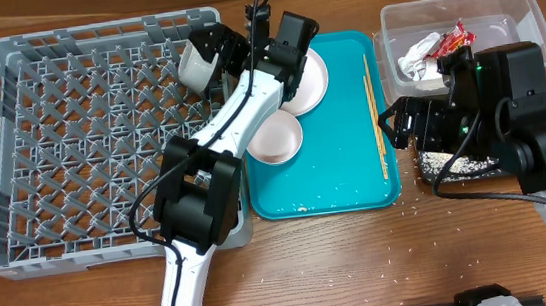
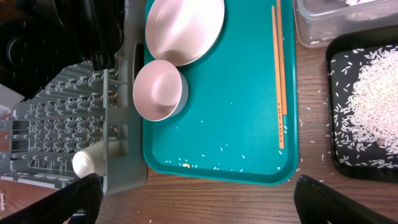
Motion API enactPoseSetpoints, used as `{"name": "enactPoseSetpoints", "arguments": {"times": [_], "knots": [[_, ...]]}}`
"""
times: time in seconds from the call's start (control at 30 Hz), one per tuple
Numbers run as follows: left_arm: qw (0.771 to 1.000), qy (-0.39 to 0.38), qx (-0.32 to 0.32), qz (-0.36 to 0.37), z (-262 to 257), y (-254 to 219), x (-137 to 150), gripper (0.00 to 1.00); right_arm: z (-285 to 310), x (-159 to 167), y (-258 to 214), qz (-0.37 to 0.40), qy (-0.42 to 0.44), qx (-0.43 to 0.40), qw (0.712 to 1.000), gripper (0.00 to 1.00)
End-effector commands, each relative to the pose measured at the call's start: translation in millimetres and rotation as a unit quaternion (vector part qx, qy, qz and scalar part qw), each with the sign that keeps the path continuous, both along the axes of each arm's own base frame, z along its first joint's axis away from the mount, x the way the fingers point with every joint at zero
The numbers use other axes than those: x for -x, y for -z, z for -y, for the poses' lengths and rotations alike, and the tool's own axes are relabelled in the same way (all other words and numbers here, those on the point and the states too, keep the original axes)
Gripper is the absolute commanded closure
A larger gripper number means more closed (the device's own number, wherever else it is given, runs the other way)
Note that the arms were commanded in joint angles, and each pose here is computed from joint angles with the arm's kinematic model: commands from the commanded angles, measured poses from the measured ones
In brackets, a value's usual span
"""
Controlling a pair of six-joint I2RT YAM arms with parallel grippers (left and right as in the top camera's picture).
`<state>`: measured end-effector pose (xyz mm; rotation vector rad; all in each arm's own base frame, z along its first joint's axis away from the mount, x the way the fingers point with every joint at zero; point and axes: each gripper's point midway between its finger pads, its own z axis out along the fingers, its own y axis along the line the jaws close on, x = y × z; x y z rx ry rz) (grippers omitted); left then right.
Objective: Sort waste into correct bins and load items into the dishwasher
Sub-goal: 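Reach left gripper to the pink bowl on the teal tray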
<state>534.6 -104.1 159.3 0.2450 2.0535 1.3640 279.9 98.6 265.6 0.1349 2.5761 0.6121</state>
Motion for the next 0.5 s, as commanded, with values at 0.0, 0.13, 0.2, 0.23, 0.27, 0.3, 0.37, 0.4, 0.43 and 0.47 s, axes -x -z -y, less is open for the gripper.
{"name": "enactPoseSetpoints", "arguments": {"times": [0.0,0.13,0.2,0.23,0.27,0.3,0.37,0.4,0.43,0.47], "knots": [[0.996,0.035,0.080,0.019,19,-11,-1,0.00,1,-2,-6,0.012,0.000,0.001,1.000,0.00],[0.963,0.109,0.246,-0.009,51,-30,9,0.01,1,-2,-6,0.012,0.000,0.001,1.000,0.00],[0.927,0.167,0.329,-0.059,79,-36,26,0.02,1,-2,-6,0.012,0.000,0.001,1.000,0.00],[0.893,0.210,0.385,-0.098,100,-43,42,0.04,1,-2,-6,0.012,0.000,0.001,1.000,0.00],[0.876,0.230,0.407,-0.118,109,-48,52,0.03,1,-2,-6,0.012,0.000,0.001,1.000,0.00],[0.865,0.245,0.417,-0.135,115,-51,61,0.03,1,-2,-6,0.012,0.000,0.001,1.000,0.00],[0.849,0.270,0.423,-0.164,121,-55,73,0.07,1,-2,-6,0.012,0.000,0.001,1.000,0.00],[0.841,0.282,0.422,-0.186,124,-51,80,0.07,1,-2,-6,0.012,0.000,0.001,1.000,0.00],[0.833,0.292,0.418,-0.213,126,-44,88,0.08,1,-2,-6,0.012,0.000,0.001,1.000,0.00],[0.829,0.295,0.415,-0.231,127,-37,92,0.08,1,-2,-6,0.012,0.000,0.001,1.000,0.00]]}}
